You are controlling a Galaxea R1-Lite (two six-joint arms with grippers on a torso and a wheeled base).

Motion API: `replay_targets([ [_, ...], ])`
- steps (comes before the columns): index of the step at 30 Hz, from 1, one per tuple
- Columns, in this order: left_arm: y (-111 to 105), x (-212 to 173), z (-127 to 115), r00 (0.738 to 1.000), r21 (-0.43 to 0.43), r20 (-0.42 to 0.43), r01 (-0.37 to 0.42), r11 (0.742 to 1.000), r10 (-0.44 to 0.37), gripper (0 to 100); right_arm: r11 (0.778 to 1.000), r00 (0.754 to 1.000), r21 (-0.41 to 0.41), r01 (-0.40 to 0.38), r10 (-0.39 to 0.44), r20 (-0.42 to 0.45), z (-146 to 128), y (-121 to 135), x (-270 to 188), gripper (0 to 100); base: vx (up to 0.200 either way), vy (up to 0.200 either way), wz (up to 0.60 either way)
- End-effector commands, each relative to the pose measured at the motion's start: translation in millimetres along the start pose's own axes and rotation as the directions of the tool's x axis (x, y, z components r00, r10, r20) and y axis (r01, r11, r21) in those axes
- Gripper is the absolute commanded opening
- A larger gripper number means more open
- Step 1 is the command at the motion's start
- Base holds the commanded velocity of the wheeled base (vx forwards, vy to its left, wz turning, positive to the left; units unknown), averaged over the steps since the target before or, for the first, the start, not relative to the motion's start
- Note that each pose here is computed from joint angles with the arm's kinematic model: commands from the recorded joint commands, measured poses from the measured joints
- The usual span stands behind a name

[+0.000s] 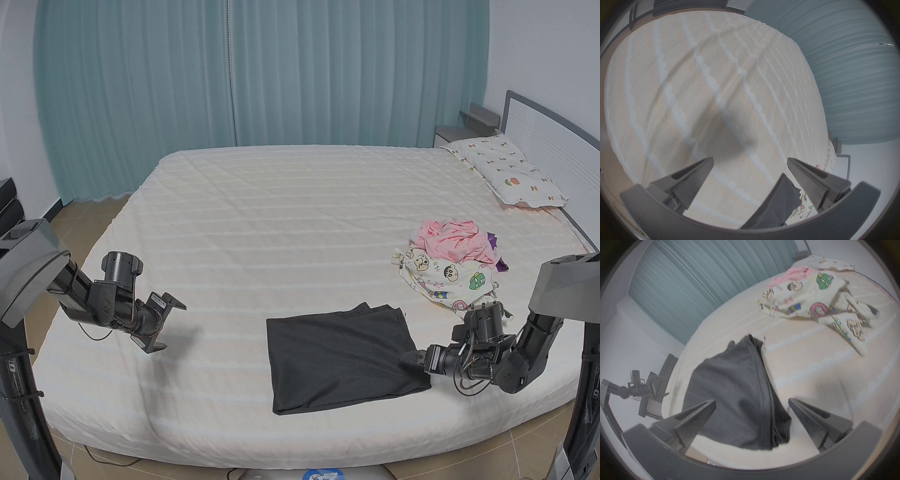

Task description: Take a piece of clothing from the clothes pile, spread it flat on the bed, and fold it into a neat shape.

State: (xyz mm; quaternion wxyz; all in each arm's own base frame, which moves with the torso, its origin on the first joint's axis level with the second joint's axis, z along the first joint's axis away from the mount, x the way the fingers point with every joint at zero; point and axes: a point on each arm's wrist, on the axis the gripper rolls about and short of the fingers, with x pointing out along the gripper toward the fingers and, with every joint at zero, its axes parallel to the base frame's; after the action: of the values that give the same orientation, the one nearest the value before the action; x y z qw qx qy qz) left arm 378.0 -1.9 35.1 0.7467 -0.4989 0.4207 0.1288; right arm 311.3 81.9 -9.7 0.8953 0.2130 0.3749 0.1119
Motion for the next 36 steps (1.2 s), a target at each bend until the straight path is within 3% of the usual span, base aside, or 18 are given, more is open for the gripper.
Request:
replay_targets([
  [1, 1, 0, 0, 1.0, -0.003, -0.001, -0.002, 1.0, 0.002, 100, 0.999, 0.994, 0.026, -0.038, 0.036, 0.099, 35, 7, 21, 100, 0.0, 0.0, 0.0],
  [7, 1, 0, 0, 1.0, -0.001, -0.001, -0.002, 1.0, 0.002, 100, 0.997, 0.993, 0.074, -0.008, -0.001, 0.12, 56, 8, 68, 100, 0.0, 0.0, 0.0],
  [15, 1, 0, 0, 1.0, -0.001, -0.001, -0.002, 1.0, 0.002, 100, 0.997, 0.995, 0.077, 0.022, -0.03, 0.099, 61, 7, 98, 100, 0.0, 0.0, 0.0],
  [16, 1, 0, 0, 1.0, -0.001, -0.001, -0.002, 1.0, 0.002, 100, 0.997, 0.994, 0.077, 0.017, -0.025, 0.107, 63, 7, 103, 0, 0.0, 0.0, 0.0],
  [22, 1, 0, 0, 1.0, -0.001, -0.001, -0.002, 1.0, 0.002, 100, 0.997, 0.993, 0.08, 0.014, -0.023, 0.113, 64, 6, 109, 0, 0.0, 0.0, 0.0],
  [36, 1, 0, 0, 1.0, -0.003, -0.002, -0.004, 1.0, 0.004, 100, 0.975, 0.979, 0.222, 0.01, -0.054, 0.194, 85, 0, 99, 0, 0.0, 0.0, 0.0],
])
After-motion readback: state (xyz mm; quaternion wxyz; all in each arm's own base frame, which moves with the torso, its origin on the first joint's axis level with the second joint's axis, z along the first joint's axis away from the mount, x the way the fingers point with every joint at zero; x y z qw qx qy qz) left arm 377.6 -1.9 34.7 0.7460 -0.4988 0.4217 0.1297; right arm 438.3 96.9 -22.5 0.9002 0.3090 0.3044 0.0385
